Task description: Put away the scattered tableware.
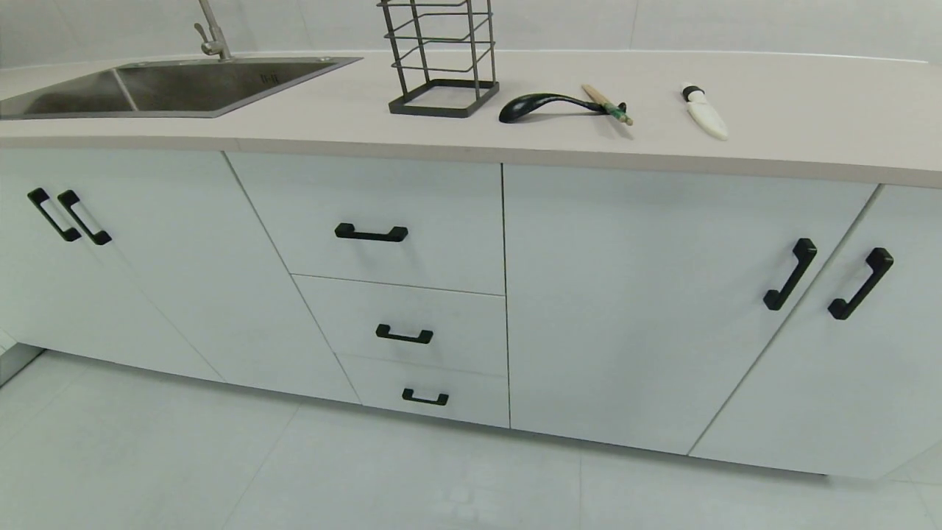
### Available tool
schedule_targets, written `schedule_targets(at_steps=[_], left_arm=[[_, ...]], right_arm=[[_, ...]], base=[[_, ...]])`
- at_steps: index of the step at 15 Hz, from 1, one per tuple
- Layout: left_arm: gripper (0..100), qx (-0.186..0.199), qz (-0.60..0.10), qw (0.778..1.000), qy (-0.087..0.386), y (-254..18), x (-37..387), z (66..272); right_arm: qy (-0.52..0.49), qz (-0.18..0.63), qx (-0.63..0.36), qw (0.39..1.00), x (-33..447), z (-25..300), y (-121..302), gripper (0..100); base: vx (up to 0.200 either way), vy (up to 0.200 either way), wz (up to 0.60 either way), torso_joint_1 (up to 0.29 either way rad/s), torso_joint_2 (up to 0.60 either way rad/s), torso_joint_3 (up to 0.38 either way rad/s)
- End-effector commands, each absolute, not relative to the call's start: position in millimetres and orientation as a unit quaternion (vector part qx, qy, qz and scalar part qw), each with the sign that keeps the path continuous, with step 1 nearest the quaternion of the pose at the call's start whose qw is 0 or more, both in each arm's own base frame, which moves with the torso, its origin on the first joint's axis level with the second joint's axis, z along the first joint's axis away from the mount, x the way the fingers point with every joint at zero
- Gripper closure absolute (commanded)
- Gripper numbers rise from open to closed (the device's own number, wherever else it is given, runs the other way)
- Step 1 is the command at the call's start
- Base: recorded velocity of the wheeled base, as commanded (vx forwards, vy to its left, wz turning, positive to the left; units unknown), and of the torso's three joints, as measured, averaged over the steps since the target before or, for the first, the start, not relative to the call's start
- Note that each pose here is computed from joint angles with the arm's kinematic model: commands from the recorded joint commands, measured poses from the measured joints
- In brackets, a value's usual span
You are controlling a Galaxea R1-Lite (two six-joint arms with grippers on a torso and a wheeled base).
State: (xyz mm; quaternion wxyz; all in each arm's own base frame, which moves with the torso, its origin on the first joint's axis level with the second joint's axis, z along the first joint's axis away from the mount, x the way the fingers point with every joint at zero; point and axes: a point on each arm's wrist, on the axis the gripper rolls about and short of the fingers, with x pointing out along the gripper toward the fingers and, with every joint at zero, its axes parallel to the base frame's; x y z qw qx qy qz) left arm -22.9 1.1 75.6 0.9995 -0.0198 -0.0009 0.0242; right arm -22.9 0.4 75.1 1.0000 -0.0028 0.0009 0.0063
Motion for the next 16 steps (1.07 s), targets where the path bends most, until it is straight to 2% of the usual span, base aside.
schedule_targets(at_steps=[1, 4, 16], left_arm=[[0, -0.020, 0.025, 0.999, -0.001, 1.1, -22.8, 75.6], [0, -0.018, 0.025, 1.000, 0.000, 1.1, -22.8, 75.5], [0, -0.017, 0.025, 1.000, -0.001, 1.1, -22.9, 75.9]], right_arm=[[0.002, 0.007, -0.003, 1.000, -22.8, 75.2, 0.4, 100], [0.002, 0.007, -0.003, 1.000, -22.8, 75.2, 0.4, 100], [0.002, 0.007, -0.003, 1.000, -22.8, 75.2, 0.4, 100]], base=[[0.000, 0.200, 0.00, 0.002, 0.00, 0.012], [0.000, 0.200, 0.00, 0.001, 0.01, 0.001], [0.000, 0.000, 0.00, 0.000, 0.00, 0.000]])
